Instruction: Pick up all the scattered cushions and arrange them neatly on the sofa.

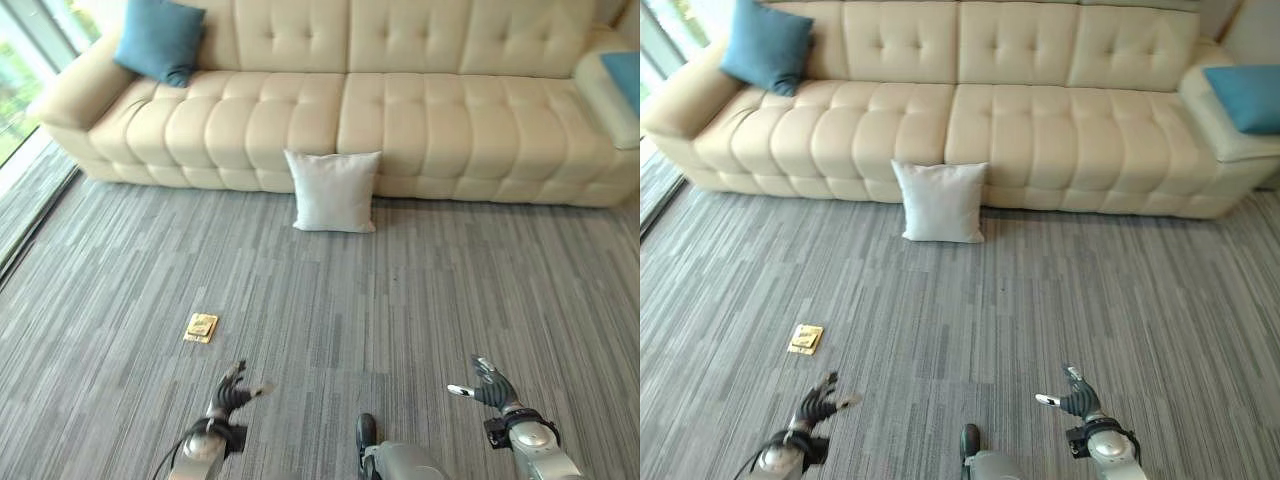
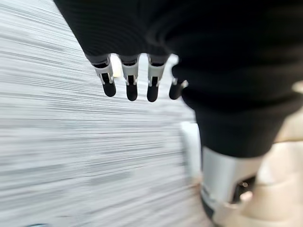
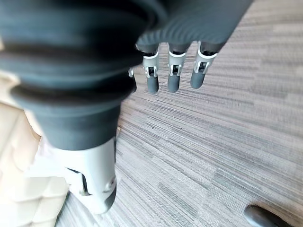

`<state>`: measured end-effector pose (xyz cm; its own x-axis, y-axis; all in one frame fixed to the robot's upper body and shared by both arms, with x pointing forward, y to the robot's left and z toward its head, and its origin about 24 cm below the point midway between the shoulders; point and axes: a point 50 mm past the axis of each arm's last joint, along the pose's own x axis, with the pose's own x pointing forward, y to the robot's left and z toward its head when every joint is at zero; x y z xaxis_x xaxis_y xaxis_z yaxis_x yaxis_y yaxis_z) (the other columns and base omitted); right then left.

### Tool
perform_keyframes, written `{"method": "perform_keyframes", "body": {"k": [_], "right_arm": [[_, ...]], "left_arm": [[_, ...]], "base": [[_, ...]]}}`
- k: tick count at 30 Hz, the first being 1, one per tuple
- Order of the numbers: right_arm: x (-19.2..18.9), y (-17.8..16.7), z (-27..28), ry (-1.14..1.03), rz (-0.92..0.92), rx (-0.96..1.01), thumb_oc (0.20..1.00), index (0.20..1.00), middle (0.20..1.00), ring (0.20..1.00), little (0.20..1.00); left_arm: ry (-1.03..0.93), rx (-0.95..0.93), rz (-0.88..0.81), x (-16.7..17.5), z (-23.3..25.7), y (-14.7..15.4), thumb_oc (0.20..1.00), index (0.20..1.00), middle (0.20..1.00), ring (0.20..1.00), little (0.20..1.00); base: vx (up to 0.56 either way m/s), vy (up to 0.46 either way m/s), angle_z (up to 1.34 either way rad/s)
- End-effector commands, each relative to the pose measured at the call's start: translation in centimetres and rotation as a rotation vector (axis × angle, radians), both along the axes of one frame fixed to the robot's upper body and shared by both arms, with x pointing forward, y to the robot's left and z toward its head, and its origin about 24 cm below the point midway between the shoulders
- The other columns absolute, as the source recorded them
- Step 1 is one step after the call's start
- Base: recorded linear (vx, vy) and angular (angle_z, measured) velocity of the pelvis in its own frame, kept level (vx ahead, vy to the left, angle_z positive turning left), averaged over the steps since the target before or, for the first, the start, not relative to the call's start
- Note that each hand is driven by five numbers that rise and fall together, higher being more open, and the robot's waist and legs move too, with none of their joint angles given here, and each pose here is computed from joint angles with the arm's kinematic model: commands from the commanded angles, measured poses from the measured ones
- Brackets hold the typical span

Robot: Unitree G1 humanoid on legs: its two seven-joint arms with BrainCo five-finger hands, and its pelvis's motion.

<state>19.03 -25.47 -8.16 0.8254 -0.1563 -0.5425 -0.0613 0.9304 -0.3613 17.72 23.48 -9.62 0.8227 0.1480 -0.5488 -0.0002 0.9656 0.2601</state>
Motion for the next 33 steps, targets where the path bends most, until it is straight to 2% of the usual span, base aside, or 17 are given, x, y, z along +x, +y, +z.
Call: {"method": "perform_keyframes", "body": {"k": [1, 13, 23, 28, 33], "right_arm": [[-0.1, -1.0, 0.7, -0.051, -0.030, -0.005, 1.000, 1.000, 1.000, 1.000, 1.000], [-0.9, 0.2, -0.6, 0.014, -0.010, 0.010, 1.000, 1.000, 1.000, 1.000, 1.000], [1.2, 2.2, 0.4, -0.048, 0.063, 0.049, 1.000, 1.000, 1.000, 1.000, 1.000], [1.6, 1.9, 0.6, -0.048, 0.070, 0.032, 1.000, 1.000, 1.000, 1.000, 1.000], [0.7, 1.3, 0.4, -0.028, 0.065, 0.023, 1.000, 1.000, 1.000, 1.000, 1.000]], "left_arm": [[-0.018, 0.040, -0.037, -0.2, 0.5, 0.8, 1.000, 1.000, 1.000, 1.000, 1.000], [0.047, 0.049, 0.054, -2.0, -0.5, 2.2, 1.000, 1.000, 1.000, 1.000, 1.000], [0.026, 0.086, 0.027, -0.7, 0.2, 2.7, 1.000, 1.000, 1.000, 1.000, 1.000], [0.028, 0.064, 0.021, -0.6, 0.0, 2.0, 1.000, 1.000, 1.000, 1.000, 1.000], [0.072, 0.056, 0.070, -1.9, -0.9, 2.3, 1.000, 1.000, 1.000, 1.000, 1.000]], "base": [[0.18, -0.013, 0.03], [0.37, 0.136, -0.30], [0.30, 0.173, -0.10], [0.40, -0.020, 0.12], [0.70, -0.317, 0.37]]}}
